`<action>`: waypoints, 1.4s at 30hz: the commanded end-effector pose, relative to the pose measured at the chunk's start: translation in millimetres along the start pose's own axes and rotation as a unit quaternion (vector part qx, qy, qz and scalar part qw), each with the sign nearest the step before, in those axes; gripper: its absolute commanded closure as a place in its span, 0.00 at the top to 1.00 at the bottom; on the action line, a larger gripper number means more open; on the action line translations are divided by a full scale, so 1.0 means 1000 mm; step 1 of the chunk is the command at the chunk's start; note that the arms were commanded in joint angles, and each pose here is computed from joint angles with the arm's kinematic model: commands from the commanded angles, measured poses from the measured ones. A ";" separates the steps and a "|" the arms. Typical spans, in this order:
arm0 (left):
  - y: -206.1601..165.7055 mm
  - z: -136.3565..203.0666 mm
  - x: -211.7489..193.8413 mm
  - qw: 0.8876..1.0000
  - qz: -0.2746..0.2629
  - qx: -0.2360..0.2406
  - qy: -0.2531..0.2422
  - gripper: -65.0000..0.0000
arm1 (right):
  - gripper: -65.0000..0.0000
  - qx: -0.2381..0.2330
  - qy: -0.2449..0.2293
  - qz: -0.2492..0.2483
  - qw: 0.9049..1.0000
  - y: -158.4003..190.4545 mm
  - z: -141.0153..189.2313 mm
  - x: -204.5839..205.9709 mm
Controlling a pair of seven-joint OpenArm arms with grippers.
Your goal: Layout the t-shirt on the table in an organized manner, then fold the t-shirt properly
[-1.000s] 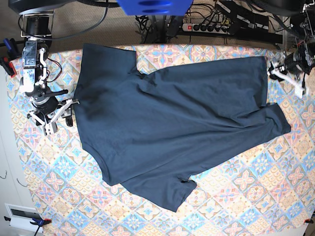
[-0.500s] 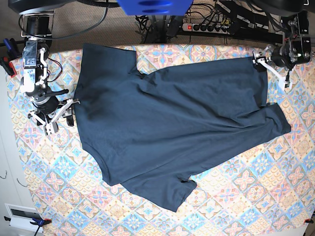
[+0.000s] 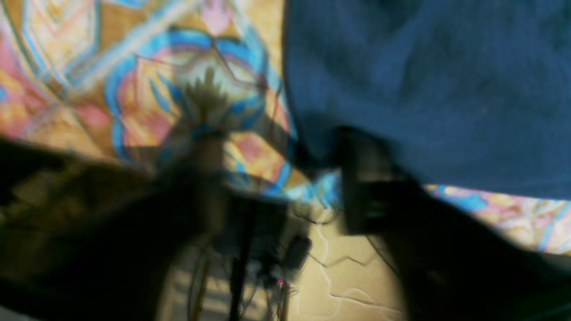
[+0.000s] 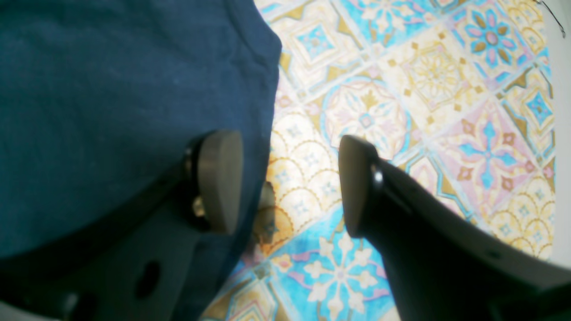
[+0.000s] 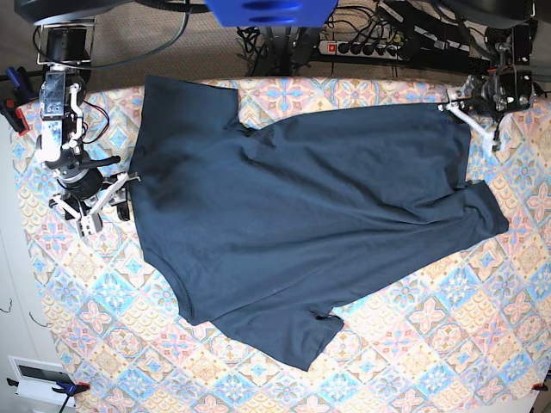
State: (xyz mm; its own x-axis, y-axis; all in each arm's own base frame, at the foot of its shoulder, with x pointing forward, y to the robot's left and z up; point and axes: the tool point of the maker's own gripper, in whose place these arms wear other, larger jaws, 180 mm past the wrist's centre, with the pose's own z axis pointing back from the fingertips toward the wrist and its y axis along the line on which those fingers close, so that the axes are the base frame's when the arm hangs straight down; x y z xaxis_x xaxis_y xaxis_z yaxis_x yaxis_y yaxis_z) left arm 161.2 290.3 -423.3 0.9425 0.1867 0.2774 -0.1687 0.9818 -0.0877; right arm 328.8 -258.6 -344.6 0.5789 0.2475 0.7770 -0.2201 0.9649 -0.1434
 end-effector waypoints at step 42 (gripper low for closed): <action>0.036 0.099 0.047 0.958 0.184 -0.214 -0.052 0.00 | 0.51 0.046 0.106 0.035 0.993 0.030 0.018 -0.077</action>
State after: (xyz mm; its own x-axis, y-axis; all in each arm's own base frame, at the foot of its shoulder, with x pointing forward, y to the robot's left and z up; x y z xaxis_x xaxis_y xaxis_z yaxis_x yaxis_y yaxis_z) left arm 163.7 333.9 -329.6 0.8020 0.5587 0.2114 -0.3564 0.7314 -0.5814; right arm 250.3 -247.1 -413.3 0.7484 0.3288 0.5760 -0.3323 0.9375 -0.1034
